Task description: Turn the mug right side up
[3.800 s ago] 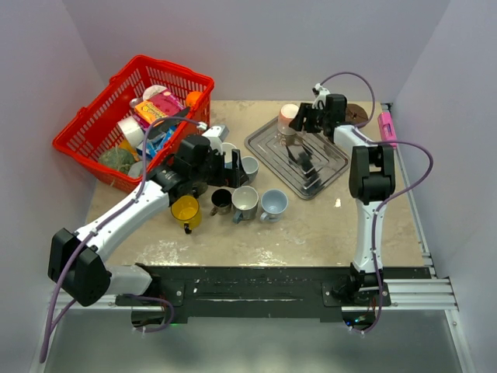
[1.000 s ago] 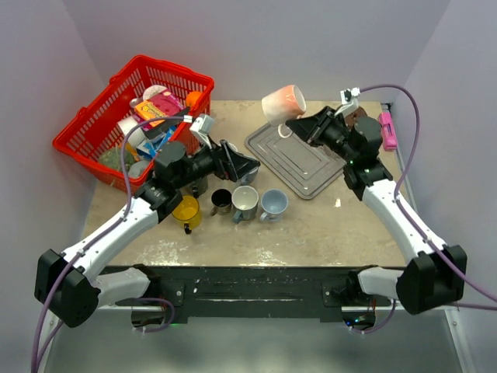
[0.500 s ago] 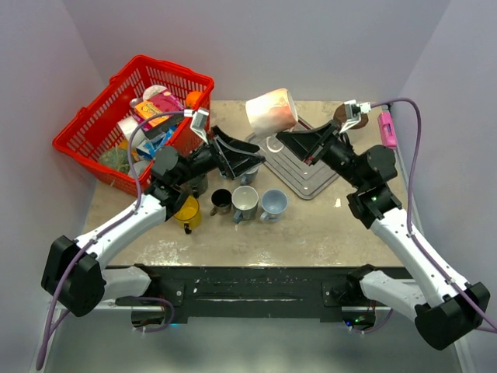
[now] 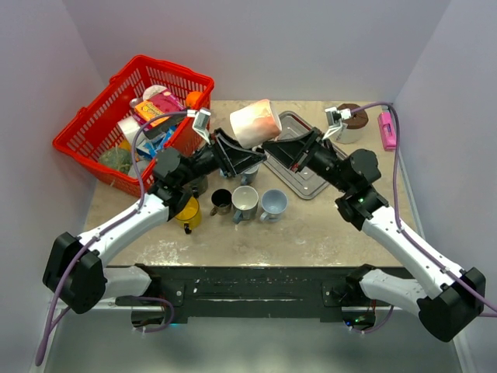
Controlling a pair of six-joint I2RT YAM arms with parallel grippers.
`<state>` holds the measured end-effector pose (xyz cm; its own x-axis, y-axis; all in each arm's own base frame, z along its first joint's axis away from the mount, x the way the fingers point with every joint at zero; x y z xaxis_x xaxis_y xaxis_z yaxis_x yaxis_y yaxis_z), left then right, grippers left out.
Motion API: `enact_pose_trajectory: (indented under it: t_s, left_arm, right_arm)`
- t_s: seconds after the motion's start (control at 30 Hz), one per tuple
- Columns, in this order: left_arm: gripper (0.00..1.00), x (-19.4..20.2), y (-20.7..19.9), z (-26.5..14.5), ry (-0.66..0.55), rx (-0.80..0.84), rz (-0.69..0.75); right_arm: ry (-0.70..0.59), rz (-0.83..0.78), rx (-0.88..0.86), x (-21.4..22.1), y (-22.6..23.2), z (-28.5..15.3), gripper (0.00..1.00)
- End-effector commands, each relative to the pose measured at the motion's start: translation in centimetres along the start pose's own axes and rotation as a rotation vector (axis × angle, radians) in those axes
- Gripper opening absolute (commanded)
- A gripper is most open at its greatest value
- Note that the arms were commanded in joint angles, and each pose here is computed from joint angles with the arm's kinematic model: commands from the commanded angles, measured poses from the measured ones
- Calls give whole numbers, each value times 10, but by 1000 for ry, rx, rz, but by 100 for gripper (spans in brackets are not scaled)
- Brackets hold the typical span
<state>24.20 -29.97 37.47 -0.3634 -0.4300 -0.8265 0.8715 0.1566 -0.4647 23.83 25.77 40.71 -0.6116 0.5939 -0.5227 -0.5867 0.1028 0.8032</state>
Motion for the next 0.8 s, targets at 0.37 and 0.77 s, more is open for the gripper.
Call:
enact_pose_trajectory:
  t_s: [0.37, 0.77]
  left_arm:
    - [43, -43, -22, 4, -183, 48, -45]
    - [0, -42, -10, 7, -176, -25, -39]
  right_arm:
    - [-129, -119, -253, -9, 48, -3, 0]
    - [-116, -128, -154, 2, 27, -3, 0]
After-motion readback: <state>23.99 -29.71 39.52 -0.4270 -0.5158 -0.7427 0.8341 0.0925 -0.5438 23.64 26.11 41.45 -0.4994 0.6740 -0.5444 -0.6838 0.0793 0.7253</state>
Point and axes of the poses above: each gripper's point midway between its finger pads, its own z axis out along the fingers, its own y axis along the line the jaws close on, x = y × z, the point moved 2 cm from there along -z, back along the fingers, and after that the axes turned 12 degrees about z, right-handed, at the moved point
